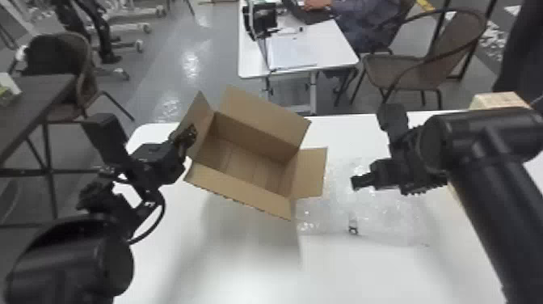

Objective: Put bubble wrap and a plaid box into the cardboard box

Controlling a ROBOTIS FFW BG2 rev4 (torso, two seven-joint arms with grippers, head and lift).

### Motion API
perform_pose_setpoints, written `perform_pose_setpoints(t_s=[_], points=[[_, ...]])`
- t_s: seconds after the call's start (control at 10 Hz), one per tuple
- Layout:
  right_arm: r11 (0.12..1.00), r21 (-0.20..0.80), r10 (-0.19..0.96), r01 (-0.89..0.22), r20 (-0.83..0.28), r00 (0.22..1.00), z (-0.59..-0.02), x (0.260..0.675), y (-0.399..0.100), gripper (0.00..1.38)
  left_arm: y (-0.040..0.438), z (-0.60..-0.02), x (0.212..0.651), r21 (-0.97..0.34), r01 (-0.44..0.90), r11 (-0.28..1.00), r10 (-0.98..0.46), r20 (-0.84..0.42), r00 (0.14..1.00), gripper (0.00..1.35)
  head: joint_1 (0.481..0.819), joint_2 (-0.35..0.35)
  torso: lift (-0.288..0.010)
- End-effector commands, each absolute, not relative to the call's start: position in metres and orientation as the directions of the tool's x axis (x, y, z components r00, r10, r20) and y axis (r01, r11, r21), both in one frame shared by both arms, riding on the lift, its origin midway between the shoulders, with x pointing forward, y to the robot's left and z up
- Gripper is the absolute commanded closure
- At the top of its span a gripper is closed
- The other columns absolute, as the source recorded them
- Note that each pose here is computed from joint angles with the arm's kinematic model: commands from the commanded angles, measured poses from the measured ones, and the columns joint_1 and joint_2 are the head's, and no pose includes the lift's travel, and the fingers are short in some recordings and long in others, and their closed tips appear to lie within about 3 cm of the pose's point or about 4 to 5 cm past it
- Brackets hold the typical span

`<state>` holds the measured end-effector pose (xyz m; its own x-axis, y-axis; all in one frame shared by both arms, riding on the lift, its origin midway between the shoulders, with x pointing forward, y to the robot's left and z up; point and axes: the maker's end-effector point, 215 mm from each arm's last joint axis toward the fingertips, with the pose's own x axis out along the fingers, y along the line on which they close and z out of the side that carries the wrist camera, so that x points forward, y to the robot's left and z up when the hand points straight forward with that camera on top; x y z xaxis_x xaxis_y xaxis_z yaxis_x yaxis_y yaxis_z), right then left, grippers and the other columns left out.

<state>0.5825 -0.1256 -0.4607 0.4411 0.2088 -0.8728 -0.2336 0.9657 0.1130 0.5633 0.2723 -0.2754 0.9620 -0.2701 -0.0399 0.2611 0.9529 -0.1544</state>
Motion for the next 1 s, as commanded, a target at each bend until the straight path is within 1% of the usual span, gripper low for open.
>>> perform_pose_setpoints(t_s=[0.0,0.3,0.5,0.6,0.7,0.8,0.9], points=[[0.957,0.144,0.242,-0.250,-0.873,0.424,-0.470,0.586,-0.112,0.23,0.272,-0.274,0.563,-0.154,0.262,0.953,-0.271,-0.035,0.962,1.21,0.695,0.138,-0.108],[0.960,0.139,0.229,-0.244,-0.889,0.397,-0.484,0.589,-0.110,0.23,0.272,-0.269,0.565,-0.151,0.264,0.953,-0.270,-0.023,0.963,1.21,0.695,0.156,-0.108],[0.965,0.129,0.211,-0.229,-0.901,0.380,-0.496,0.587,-0.118,0.23,0.272,-0.268,0.565,-0.142,0.266,0.954,-0.272,-0.024,0.962,1.21,0.695,0.151,-0.108],[0.967,0.122,0.204,-0.225,-0.899,0.387,-0.500,0.589,-0.121,0.24,0.271,-0.268,0.565,-0.139,0.268,0.953,-0.274,-0.025,0.961,1.21,0.695,0.147,-0.108],[0.968,0.123,0.201,-0.218,-0.900,0.388,-0.503,0.589,-0.124,0.45,0.271,-0.269,0.565,-0.138,0.267,0.954,-0.273,-0.026,0.962,1.21,0.695,0.145,-0.108],[0.968,0.137,0.211,-0.211,-0.900,0.382,-0.505,0.587,-0.123,0.97,0.272,-0.270,0.564,-0.138,0.265,0.954,-0.271,-0.029,0.962,1.21,0.695,0.141,-0.108],[0.966,0.142,0.220,-0.216,-0.891,0.398,-0.500,0.590,-0.120,1.19,0.273,-0.271,0.564,-0.138,0.265,0.954,-0.272,-0.030,0.962,1.21,0.695,0.139,-0.108]])
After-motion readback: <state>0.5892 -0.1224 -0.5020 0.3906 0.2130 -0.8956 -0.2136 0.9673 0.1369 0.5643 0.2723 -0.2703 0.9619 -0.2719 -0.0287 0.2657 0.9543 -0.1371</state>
